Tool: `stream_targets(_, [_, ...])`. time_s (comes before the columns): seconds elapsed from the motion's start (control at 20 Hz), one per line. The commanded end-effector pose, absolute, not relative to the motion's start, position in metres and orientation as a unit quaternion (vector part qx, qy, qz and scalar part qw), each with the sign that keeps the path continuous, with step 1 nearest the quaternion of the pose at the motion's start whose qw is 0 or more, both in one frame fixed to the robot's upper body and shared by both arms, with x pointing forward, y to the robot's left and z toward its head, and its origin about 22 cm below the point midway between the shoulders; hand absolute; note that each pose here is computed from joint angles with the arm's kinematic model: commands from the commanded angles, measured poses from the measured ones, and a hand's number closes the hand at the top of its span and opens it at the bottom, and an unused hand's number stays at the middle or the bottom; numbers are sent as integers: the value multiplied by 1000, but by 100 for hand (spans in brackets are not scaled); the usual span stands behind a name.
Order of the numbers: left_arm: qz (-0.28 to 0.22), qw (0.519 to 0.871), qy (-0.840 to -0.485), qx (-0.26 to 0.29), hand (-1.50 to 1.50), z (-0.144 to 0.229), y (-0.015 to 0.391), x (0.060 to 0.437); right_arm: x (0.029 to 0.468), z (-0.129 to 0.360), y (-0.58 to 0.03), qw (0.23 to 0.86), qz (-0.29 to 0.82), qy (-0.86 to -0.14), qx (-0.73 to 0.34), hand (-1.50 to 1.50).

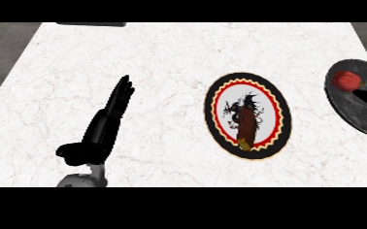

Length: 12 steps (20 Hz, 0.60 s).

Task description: Pick the bell pepper from the plate and place it in the pan

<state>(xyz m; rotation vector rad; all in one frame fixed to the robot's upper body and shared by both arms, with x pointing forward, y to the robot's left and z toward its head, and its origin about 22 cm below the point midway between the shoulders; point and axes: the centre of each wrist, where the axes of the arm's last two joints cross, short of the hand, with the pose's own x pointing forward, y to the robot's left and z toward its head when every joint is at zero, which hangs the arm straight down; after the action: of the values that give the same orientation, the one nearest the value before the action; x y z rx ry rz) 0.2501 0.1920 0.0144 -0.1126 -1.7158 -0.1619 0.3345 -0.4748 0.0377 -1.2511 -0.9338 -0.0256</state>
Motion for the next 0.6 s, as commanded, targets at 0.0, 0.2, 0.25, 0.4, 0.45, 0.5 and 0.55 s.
stream_targets(0.0, [-69, 653, -753, -52, 0, 19, 190, 247, 324, 16, -472, 711, -25, -453, -537, -150])
stream_targets(0.2, [-71, 647, -758, -49, 0, 19, 193, 246, 337, 47, -478, 640, -101, -525, -552, -150])
stream_targets(0.25, [-68, 653, -752, -52, 0, 3, 190, 240, 330, 34, -477, 630, -112, -535, -552, -150])
stream_targets(0.4, [-65, 651, -755, -37, 0, 8, 193, 249, 321, 37, -490, 611, -152, -560, -539, -150])
stream_targets(0.45, [-55, 653, -754, -37, 0, 17, 201, 246, 318, 44, -498, 610, -171, -564, -530, -150])
stream_targets(0.5, [-65, 657, -751, -33, 0, 7, 201, 253, 313, 43, -503, 619, -178, -576, -503, -150])
stream_targets(0.55, [-66, 653, -753, -38, 0, 10, 191, 241, 308, 47, -511, 618, -181, -583, -496, -150])
